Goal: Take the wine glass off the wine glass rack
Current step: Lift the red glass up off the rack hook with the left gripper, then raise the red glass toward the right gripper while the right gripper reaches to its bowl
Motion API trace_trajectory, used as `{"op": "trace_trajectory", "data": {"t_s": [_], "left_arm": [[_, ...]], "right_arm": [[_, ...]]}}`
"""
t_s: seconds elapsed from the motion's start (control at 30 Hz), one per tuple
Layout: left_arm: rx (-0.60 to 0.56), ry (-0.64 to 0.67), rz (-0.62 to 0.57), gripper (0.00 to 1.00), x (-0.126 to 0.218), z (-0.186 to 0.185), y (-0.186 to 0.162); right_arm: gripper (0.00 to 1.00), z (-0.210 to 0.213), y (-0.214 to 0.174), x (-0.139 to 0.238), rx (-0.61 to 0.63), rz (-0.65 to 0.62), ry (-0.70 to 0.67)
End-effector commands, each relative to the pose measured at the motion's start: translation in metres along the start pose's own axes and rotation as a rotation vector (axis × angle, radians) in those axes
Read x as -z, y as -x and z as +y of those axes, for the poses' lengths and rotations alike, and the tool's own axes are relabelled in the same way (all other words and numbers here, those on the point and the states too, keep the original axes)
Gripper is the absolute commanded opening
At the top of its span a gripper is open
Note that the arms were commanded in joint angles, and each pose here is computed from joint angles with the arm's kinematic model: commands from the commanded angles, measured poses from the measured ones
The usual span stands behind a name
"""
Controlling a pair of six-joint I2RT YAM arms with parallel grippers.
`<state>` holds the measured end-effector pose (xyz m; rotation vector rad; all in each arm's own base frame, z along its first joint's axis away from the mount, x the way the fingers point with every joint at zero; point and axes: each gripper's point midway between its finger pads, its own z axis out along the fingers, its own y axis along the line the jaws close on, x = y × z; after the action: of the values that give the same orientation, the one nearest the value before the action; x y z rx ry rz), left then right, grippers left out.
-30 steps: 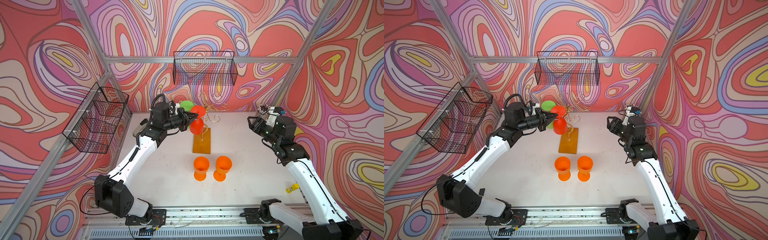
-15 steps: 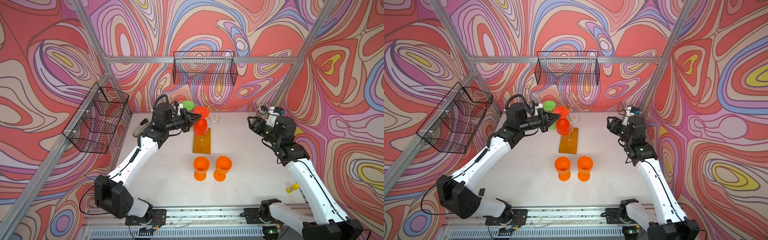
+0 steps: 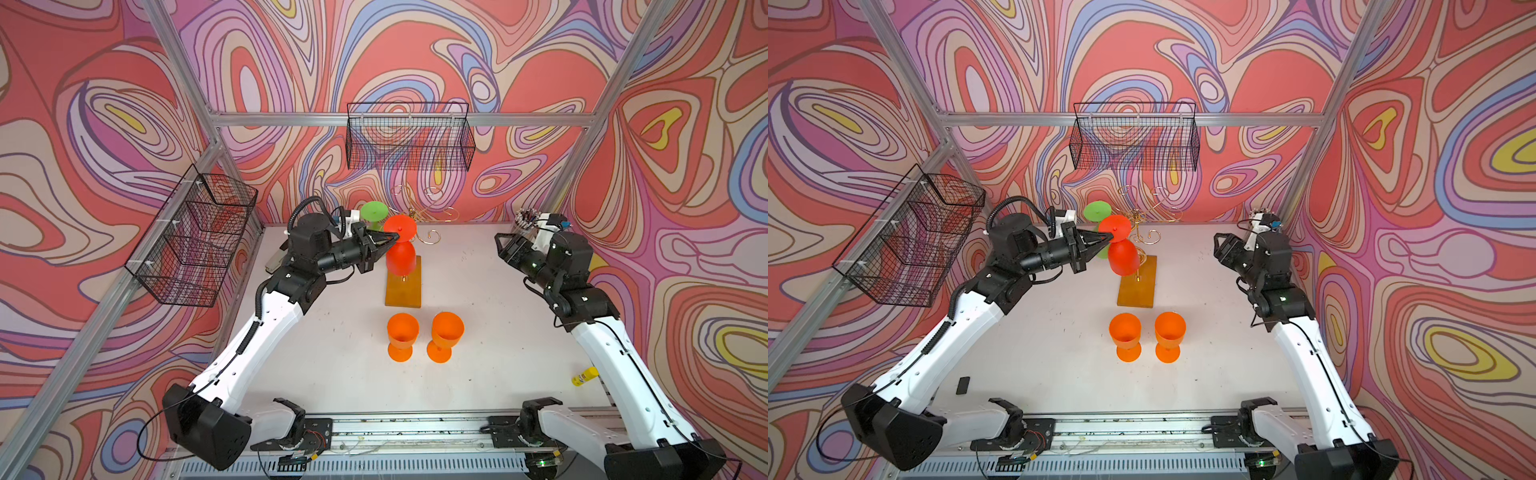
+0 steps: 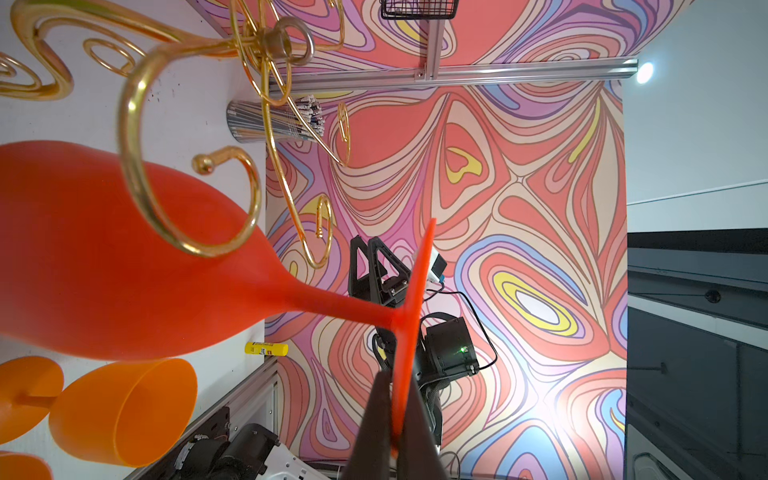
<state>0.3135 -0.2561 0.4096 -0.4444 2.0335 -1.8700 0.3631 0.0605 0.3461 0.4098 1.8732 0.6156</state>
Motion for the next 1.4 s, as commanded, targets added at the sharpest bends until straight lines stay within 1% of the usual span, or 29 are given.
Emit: {"op": "trace_trajectory", "data": {"t_s": [0.0,0.2,0.4,0.53,0.63,0.73,0.97,1.03,1.1,1.37], "left_arm": [[-0.011,-0.045,0.024,0.00,0.011,-0.015,-0.012],[-0.084,-0.136,0.073,0.00,0.031,-0.049,-0.034],[-0.164,-0.242,0.095,0.00,0.050,-0.086,-0.051],[-0.211,-0.332,0.098,0.00,0.057,-0.110,-0.055],[-0.243,-0.418,0.109,0.00,0.060,-0.128,-0.057],[-0.276,-0.462,0.130,0.00,0.060,-0.140,-0.062],[-0.331,-0.561,0.204,0.00,0.054,-0.167,-0.076],[-0.335,-0.599,0.219,0.00,0.053,-0.174,-0.080],[-0.337,-0.631,0.235,0.00,0.053,-0.179,-0.083],[-0.342,-0.675,0.252,0.00,0.050,-0.185,-0.087]], "right_arm": [[0.66,0.004,0.002,0.002,-0.004,-0.003,0.013],[0.66,0.016,0.006,0.008,-0.006,0.004,0.055],[0.66,0.049,0.018,0.031,-0.034,-0.004,0.194],[0.67,0.082,0.025,0.046,-0.068,0.004,0.351],[0.67,0.112,0.029,0.057,-0.094,0.024,0.521],[0.67,0.136,0.032,0.067,-0.115,0.051,0.679],[0.67,0.166,0.035,0.080,-0.137,0.086,0.916],[0.67,0.172,0.036,0.080,-0.145,0.097,0.955],[0.67,0.175,0.034,0.076,-0.141,0.105,0.963],[0.67,0.202,0.024,0.077,-0.114,0.137,1.054]]}}
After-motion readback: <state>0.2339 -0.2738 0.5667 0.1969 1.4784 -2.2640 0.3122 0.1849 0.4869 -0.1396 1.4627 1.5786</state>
